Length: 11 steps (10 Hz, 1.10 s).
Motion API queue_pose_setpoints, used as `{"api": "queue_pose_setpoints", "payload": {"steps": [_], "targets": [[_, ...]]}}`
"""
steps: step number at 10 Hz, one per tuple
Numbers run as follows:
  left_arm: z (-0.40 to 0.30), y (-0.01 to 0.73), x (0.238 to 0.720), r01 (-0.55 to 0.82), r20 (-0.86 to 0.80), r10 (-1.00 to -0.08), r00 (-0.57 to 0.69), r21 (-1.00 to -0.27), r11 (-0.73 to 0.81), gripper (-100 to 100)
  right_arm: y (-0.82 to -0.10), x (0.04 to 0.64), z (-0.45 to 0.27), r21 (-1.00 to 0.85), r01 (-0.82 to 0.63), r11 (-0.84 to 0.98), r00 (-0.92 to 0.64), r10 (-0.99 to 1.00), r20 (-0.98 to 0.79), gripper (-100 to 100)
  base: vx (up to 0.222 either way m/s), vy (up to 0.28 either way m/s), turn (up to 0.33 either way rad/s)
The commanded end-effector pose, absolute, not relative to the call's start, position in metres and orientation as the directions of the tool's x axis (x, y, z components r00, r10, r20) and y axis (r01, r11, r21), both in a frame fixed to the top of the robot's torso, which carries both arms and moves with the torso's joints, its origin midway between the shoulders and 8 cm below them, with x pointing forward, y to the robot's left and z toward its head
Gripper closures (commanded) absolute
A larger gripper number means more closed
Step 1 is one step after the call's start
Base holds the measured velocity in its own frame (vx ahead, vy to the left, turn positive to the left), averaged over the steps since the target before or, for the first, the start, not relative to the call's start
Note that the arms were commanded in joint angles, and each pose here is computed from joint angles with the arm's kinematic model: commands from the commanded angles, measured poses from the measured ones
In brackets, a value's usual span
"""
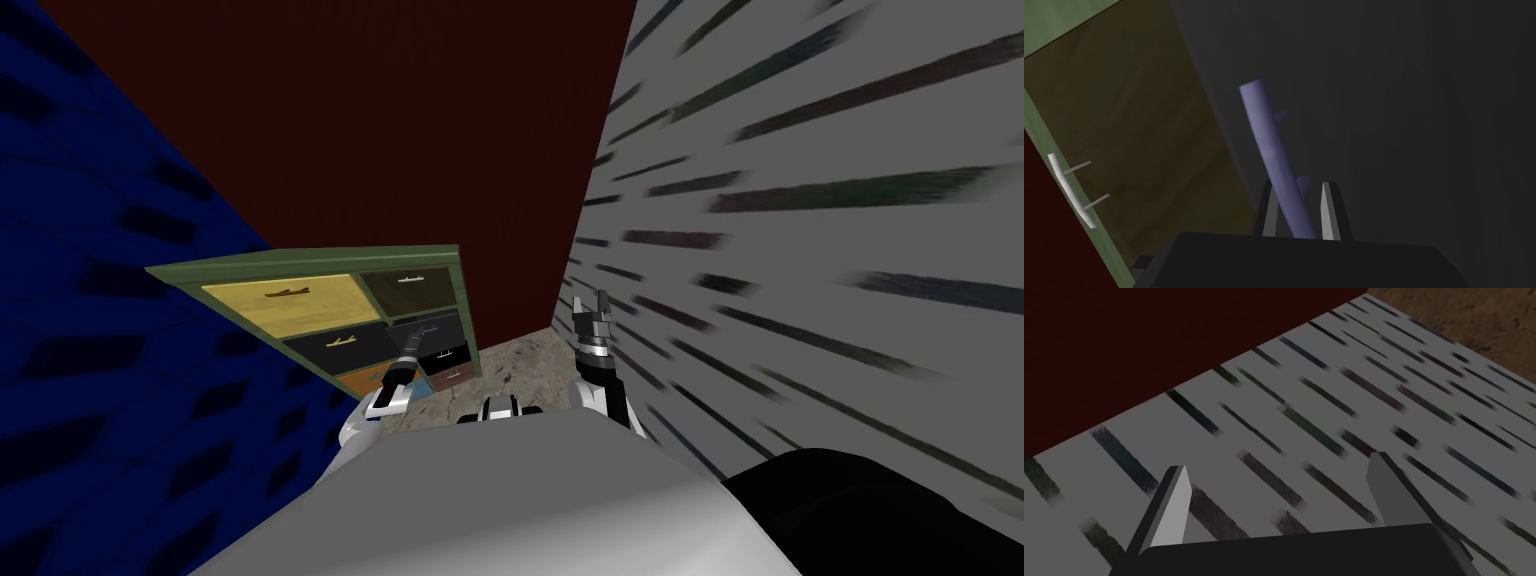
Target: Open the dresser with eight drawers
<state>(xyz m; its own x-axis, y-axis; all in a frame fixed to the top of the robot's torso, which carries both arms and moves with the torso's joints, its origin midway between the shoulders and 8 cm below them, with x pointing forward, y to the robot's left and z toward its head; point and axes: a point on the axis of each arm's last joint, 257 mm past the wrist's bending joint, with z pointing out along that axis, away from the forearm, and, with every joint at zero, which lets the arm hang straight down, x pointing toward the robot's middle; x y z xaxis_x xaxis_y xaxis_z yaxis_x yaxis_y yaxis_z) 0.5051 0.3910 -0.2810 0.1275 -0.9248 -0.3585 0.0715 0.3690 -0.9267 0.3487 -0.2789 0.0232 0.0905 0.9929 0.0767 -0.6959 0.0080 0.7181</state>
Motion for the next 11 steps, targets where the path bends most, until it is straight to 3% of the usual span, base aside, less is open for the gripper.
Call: {"api": "queue_pose_setpoints", "payload": {"steps": [1, 11], "targets": [[-0.282, 0.429, 0.498, 0.056, -0.367, -0.917, 0.156, -0.924, 0.379, 100, -0.279, 0.349, 0.023, 0.718, -0.696, 0.008, 0.09, 0.993, 0.077, 0, -0.078, -0.098, -0.121], [-0.305, 0.48, 0.48, -0.015, -0.368, -0.91, 0.191, -0.928, 0.372, 100, -0.279, 0.349, 0.023, 0.718, -0.696, 0.008, 0.091, 0.993, 0.077, 0, -0.021, -0.032, -0.039]]}}
